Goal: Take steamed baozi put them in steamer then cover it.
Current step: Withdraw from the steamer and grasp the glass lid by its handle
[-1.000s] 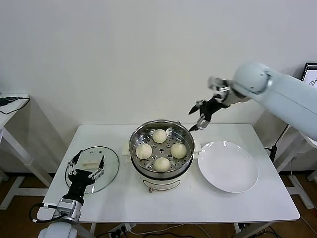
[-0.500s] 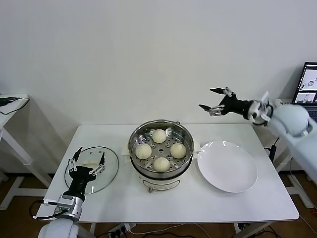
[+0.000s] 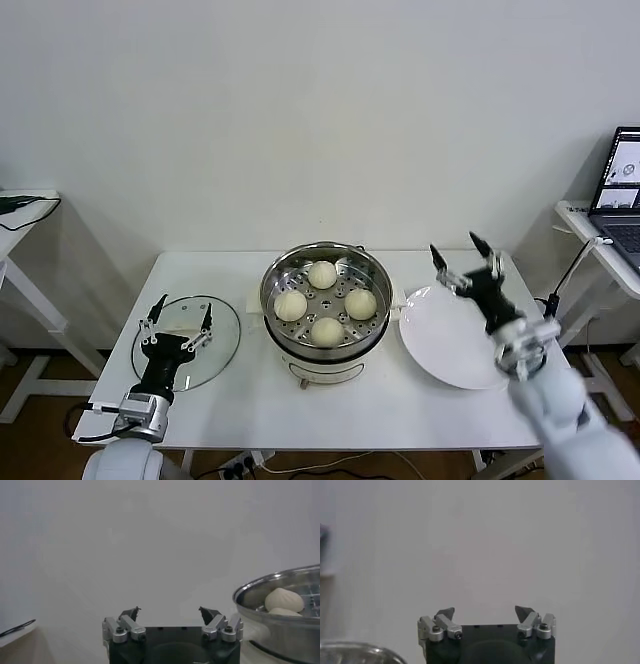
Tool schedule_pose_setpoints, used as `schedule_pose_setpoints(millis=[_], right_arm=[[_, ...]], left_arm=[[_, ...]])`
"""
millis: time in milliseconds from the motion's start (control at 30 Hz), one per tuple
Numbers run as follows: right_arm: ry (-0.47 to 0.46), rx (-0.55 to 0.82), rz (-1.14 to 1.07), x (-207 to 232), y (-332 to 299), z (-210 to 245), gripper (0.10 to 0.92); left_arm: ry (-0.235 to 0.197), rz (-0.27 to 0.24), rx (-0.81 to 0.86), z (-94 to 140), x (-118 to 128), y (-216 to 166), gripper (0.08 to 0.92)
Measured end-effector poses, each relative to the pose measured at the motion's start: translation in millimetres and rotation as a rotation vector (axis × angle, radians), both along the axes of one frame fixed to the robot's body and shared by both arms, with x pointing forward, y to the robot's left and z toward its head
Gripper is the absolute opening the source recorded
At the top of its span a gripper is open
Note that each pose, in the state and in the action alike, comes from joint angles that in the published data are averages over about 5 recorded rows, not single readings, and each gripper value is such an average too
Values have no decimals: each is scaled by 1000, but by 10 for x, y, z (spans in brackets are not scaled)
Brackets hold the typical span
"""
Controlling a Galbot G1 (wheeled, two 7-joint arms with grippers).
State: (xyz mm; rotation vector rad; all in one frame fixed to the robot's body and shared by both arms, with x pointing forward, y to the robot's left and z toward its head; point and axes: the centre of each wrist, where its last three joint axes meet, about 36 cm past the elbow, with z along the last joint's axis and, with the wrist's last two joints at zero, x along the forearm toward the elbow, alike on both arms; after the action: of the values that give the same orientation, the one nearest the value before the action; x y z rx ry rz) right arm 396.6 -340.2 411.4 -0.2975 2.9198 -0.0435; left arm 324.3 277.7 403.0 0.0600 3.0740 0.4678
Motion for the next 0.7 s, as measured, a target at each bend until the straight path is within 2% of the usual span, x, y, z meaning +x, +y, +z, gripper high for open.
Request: schedule_pose_setpoints(millis=[167,300,533,700], right_arm=[[19,78,-103,-512,211,-395,823],[16,118,-164,-725,344,-534,823],[9,160,-229,-899,521,-669,823],[11,171,-253,-985,598,-750,823]], left_arm=[[2,11,33,-75,-12,31,823],[-7,34,133,-177,-37,103,823],[-51,72,489,-523,-39,319,823],[-69,65,757,-848,-20,528,823]])
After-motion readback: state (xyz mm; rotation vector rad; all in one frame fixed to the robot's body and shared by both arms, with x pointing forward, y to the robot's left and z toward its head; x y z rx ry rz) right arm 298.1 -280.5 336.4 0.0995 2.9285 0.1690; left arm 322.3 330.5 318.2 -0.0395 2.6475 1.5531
